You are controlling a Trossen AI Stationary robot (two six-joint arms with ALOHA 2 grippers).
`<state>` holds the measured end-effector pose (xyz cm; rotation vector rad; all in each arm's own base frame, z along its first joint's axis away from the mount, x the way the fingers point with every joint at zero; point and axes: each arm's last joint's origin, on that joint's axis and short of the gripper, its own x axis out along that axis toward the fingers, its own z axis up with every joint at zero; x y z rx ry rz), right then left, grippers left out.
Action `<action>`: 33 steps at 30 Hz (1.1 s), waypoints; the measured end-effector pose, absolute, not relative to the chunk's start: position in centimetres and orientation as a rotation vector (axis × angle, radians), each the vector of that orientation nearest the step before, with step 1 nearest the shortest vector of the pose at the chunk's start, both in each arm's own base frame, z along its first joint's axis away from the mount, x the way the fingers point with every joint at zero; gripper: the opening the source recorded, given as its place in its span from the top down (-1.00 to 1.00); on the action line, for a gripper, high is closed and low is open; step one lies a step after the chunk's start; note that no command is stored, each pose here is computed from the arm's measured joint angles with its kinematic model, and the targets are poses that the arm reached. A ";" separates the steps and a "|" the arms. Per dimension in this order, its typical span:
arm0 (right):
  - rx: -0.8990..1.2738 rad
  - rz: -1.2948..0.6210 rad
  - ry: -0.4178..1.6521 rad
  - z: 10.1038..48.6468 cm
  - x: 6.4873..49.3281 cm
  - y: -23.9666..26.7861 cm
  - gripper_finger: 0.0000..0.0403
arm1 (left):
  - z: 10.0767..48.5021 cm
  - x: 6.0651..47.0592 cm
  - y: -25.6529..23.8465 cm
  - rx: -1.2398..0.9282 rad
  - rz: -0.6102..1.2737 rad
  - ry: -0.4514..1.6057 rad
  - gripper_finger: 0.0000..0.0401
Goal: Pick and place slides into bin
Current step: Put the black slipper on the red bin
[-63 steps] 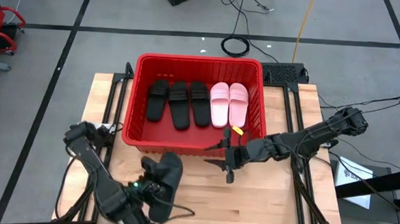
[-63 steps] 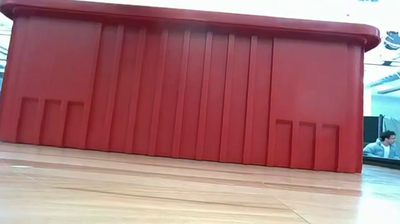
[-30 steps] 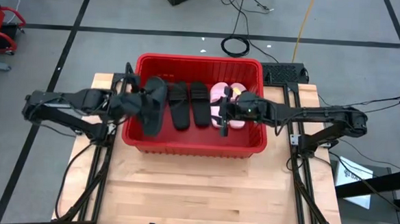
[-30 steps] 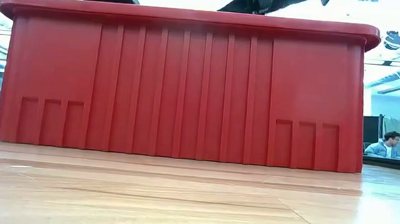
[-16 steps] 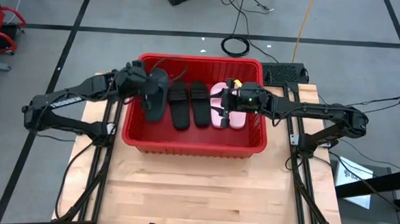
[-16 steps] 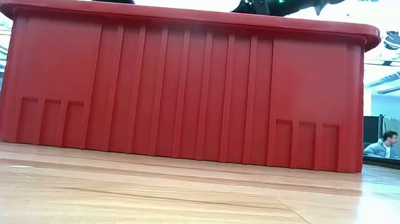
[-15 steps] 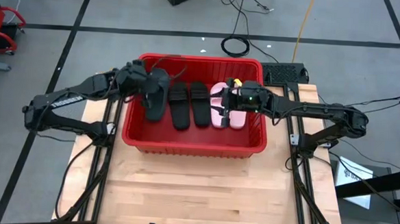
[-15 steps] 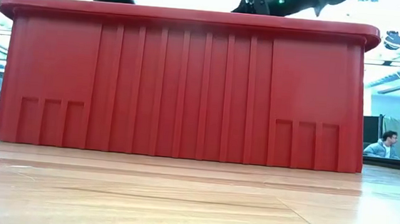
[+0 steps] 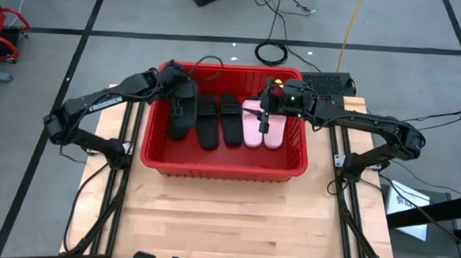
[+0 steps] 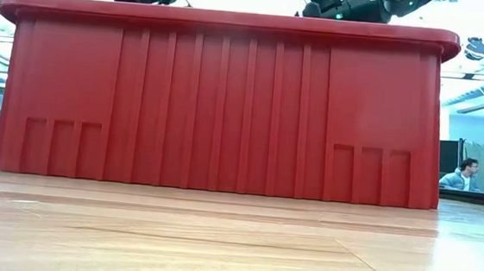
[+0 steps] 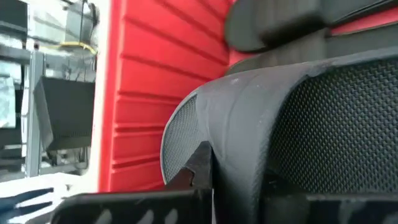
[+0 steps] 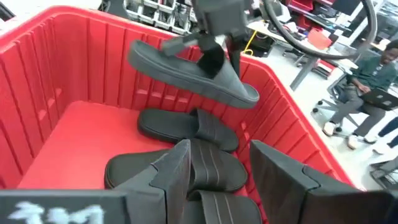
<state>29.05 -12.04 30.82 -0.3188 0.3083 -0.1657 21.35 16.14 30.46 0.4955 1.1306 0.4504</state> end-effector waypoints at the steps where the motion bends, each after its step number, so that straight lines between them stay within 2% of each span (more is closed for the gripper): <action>1: -0.315 -0.158 0.305 30.8 29.0 -12.2 0.23 | 30.3 21.2 16.6 0.484 0.455 1.132 0.87; 7: -0.307 -0.148 0.300 30.8 28.6 -13.0 0.23 | 28.8 20.2 18.7 0.409 0.415 1.111 0.96; 17: -0.307 -0.171 0.304 30.8 28.3 -13.6 0.23 | 23.8 18.4 19.8 0.426 0.434 1.144 0.89; 25: -0.306 -0.170 0.304 30.8 28.3 -13.6 0.23 | 21.4 17.7 19.6 0.505 0.448 1.218 0.98; 33: -0.304 -0.171 0.303 30.8 28.3 -13.6 0.23 | 20.6 17.5 19.5 0.525 0.482 1.211 0.84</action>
